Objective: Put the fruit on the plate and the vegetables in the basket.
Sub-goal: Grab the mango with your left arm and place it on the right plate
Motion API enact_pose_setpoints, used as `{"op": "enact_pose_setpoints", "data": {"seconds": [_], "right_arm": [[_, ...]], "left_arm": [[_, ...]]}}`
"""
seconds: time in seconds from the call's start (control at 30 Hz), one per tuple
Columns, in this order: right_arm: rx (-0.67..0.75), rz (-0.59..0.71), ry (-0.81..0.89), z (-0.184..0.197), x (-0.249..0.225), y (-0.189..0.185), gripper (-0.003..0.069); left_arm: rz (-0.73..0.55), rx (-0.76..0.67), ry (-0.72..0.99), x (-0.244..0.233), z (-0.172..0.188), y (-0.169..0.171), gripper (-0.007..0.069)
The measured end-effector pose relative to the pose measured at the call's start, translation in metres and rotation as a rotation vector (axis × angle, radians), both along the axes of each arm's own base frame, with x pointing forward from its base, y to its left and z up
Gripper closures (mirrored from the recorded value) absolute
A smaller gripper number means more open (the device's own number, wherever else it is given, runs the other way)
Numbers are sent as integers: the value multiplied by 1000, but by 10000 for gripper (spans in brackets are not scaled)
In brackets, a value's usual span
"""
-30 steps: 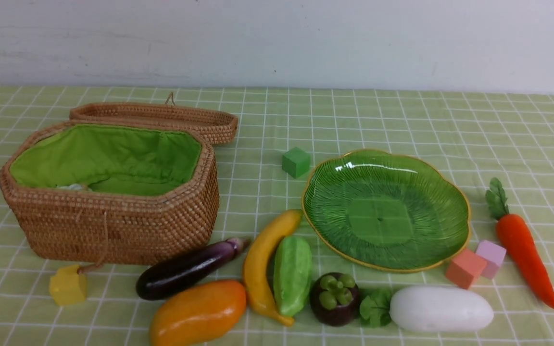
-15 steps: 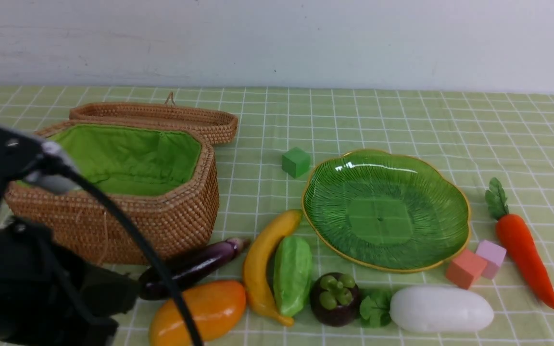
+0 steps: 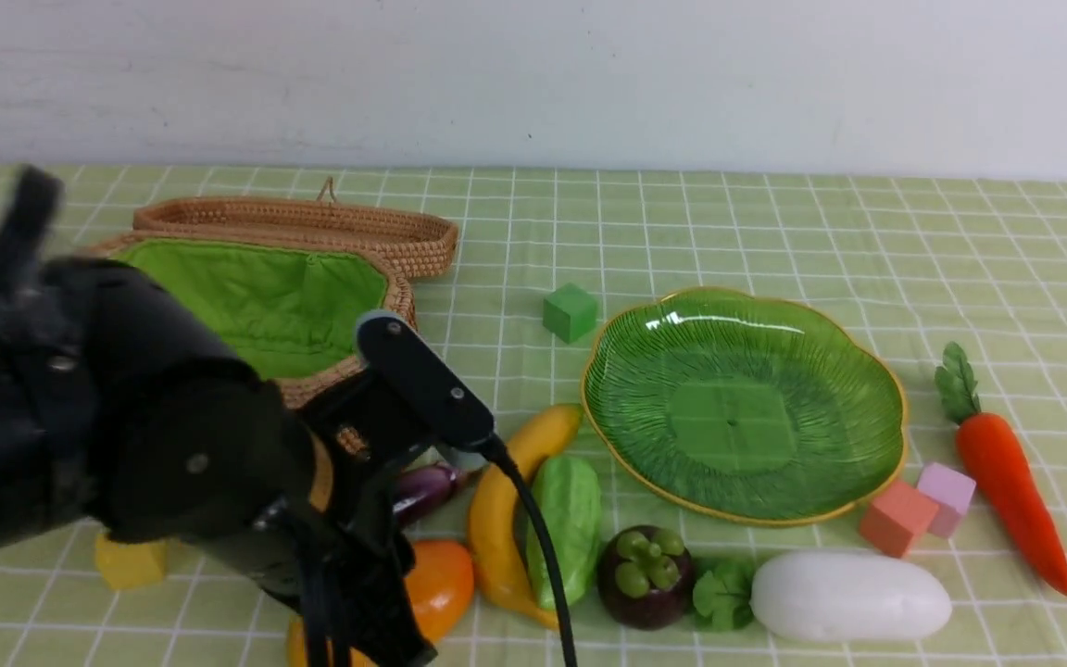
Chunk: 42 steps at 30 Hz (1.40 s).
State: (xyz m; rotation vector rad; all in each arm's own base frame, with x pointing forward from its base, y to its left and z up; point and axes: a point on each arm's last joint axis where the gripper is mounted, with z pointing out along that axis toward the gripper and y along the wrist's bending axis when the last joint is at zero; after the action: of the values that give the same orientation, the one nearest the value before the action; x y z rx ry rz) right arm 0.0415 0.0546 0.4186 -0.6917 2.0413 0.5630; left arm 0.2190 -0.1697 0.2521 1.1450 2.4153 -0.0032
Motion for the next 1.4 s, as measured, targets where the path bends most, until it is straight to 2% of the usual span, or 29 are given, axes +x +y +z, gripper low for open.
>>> {"op": "enact_pose_setpoints", "data": {"seconds": [0.13,0.23,0.43,0.93,1.27,1.4], "right_arm": [[-23,67,-9,-1,-1,2,612],[-34,95,-17,-1,-1,3,608],[-40,105,-25,-1,-2,3,603],[-42,108,-29,0,-2,3,585],[-41,108,-28,0,-2,3,574],[-32,98,-45,1,0,3,571]], "left_arm": [[-42,59,-24,12,-18,-7,181],[-59,93,-15,19,-33,-11,113],[-86,153,10,27,-56,-15,105],[-92,174,-5,33,-60,-17,112],[-12,192,44,31,-65,-13,18],[-6,189,42,31,-63,-13,11]]}}
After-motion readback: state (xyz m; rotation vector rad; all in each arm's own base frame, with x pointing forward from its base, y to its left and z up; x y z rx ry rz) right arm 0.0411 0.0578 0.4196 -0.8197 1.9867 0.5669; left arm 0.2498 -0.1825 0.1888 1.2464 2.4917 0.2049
